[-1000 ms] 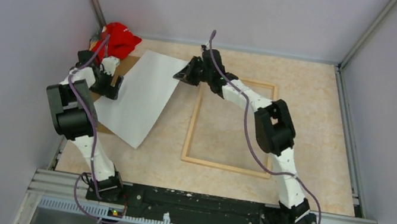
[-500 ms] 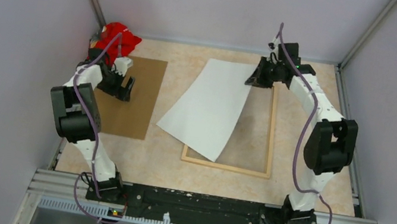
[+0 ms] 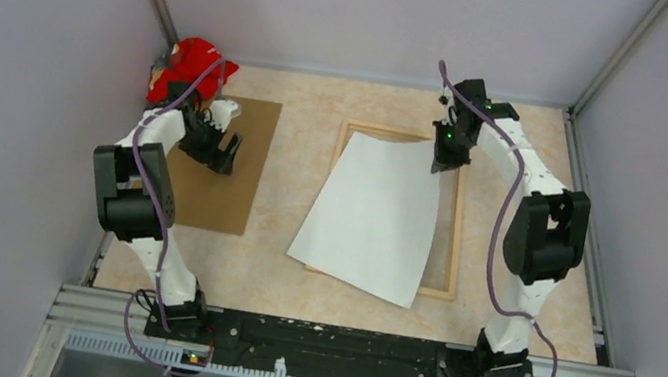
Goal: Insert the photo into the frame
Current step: Place the photo frame item in the photo frame.
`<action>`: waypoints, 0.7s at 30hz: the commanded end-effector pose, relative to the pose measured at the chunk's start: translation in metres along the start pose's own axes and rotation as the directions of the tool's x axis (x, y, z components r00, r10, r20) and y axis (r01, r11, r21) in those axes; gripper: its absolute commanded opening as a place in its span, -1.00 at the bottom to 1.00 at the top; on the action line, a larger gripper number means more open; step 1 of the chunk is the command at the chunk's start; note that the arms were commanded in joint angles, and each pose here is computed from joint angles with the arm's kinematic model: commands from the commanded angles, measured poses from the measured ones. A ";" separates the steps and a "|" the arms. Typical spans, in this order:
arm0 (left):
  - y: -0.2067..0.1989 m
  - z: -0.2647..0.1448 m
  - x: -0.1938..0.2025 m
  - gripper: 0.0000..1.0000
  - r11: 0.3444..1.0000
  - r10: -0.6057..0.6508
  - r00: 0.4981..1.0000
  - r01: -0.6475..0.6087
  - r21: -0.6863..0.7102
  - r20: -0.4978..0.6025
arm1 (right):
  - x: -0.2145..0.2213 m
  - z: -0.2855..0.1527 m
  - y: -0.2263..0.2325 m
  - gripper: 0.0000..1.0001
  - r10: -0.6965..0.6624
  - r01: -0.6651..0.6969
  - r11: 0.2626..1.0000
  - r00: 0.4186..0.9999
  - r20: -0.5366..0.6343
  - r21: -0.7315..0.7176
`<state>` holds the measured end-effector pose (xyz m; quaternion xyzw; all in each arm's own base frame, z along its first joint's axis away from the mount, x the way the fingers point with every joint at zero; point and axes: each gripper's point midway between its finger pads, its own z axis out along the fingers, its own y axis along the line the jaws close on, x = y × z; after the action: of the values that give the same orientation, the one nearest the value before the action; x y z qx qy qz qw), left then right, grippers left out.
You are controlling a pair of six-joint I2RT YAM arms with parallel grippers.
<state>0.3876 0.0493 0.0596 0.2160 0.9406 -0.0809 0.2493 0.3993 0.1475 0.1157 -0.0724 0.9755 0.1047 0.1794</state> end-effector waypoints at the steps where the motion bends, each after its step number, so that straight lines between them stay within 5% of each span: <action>1: -0.007 -0.004 -0.005 0.97 0.999 0.033 0.999 -0.033 0.016 0.014 | -0.029 -0.036 -0.009 -1.00 -0.068 0.060 0.995 0.992 0.106 0.078; 21: -0.014 0.000 0.002 0.97 0.999 0.039 0.999 -0.039 0.025 -0.023 | -0.068 -0.015 0.004 -1.00 -0.255 0.238 0.961 0.961 0.109 0.143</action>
<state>0.3859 0.0391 0.0583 0.2294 0.9390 -0.0841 0.2419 0.4468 0.1537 0.1489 -0.1536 0.9563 0.0491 0.2438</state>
